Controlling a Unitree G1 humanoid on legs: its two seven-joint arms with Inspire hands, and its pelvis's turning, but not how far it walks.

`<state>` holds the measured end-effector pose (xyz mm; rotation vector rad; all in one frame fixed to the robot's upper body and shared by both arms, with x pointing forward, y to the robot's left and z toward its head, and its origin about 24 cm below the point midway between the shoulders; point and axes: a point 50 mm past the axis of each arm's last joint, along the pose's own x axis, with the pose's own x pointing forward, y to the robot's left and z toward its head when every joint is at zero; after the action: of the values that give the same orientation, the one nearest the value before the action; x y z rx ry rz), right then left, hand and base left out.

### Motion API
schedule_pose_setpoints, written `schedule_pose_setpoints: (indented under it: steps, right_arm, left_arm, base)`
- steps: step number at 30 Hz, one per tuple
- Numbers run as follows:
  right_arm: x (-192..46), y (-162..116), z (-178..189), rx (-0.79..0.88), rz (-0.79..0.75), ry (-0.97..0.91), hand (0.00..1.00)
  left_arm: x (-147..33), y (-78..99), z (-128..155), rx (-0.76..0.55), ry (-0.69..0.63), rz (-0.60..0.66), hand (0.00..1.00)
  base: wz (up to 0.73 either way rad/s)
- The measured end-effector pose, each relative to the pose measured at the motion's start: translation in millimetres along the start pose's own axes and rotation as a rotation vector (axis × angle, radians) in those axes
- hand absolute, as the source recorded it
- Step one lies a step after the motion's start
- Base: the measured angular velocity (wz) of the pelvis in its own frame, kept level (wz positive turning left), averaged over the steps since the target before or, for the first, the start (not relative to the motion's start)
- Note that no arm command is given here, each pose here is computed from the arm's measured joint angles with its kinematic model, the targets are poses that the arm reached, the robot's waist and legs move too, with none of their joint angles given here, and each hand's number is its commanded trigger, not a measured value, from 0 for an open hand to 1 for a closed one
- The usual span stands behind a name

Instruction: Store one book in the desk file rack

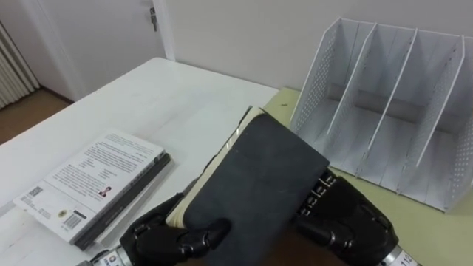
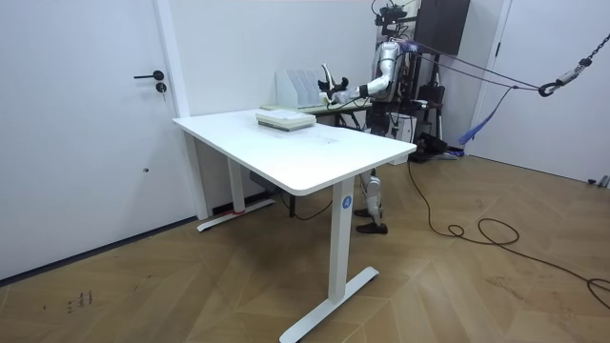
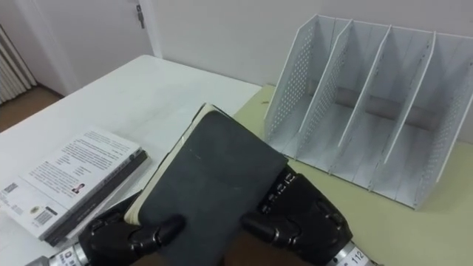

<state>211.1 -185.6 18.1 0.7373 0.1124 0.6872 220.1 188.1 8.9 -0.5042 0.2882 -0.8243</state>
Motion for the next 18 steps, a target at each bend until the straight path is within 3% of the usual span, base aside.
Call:
schedule_pose_setpoints:
  steps: [2, 3, 18]
  right_arm:
    - [-0.1, -0.1, -0.3, 0.003, 0.000, 0.004, 0.76]
    - [-0.1, -0.1, -0.3, 0.003, 0.000, 0.004, 1.00]
    - [1.8, 0.3, -0.4, 0.008, 0.004, 0.011, 1.00]
  left_arm:
    - [-0.1, -0.1, -0.2, -0.001, 0.001, -0.003, 1.00]
    - [-0.1, -0.1, -0.2, -0.002, 0.003, -0.005, 1.00]
    - [1.7, -4.8, -7.0, -0.026, 0.046, -0.063, 1.00]
  base:
    - [0.00]
    - [0.00]
    - [0.00]
